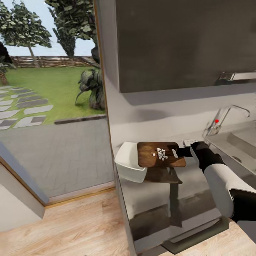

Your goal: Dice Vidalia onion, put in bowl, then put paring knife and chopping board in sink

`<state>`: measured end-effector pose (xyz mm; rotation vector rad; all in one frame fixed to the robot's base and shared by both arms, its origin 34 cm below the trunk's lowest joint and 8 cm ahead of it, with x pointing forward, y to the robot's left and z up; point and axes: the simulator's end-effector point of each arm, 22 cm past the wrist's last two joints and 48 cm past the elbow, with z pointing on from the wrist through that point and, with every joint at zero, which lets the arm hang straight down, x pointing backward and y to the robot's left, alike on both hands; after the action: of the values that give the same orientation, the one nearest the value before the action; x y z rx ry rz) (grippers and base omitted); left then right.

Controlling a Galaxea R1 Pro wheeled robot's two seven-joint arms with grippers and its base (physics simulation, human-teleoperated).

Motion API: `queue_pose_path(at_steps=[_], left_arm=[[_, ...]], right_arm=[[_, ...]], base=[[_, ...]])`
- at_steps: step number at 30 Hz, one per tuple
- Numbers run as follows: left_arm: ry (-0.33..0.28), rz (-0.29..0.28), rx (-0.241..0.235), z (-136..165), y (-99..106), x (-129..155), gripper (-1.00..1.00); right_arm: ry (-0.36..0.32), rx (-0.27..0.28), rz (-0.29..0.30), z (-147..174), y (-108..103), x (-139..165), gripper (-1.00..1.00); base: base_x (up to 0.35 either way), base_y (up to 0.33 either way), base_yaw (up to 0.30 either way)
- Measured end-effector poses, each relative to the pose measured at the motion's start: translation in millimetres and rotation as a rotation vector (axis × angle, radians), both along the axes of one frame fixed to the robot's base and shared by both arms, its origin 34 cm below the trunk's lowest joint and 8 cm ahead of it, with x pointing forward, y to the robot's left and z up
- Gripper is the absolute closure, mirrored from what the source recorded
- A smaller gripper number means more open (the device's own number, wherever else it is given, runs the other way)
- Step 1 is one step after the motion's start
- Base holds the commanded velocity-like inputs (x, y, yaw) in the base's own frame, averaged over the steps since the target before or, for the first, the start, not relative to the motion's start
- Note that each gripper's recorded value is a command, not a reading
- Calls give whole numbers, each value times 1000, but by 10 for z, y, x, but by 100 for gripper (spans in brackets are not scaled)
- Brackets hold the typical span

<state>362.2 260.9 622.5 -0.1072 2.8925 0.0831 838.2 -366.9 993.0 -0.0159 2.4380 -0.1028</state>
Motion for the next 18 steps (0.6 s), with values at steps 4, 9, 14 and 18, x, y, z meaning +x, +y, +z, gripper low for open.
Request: queue_pose_path(at_steps=[4,9,14,18], left_arm=[[1,0,0,-1,0,-3,-100],[0,-1,0,-1,0,-3,-100],[0,0,0,-1,0,-2,-100],[1,0,0,-2,-1,-2,-100]], right_arm=[[0,0,0,0,1,1,100],[0,0,0,0,1,0,100],[0,3,-1,-1,6,2,100],[0,1,0,-1,4,3,100]], base=[[97,308,-178],[85,293,-167],[63,209,-140],[8,24,-64]])
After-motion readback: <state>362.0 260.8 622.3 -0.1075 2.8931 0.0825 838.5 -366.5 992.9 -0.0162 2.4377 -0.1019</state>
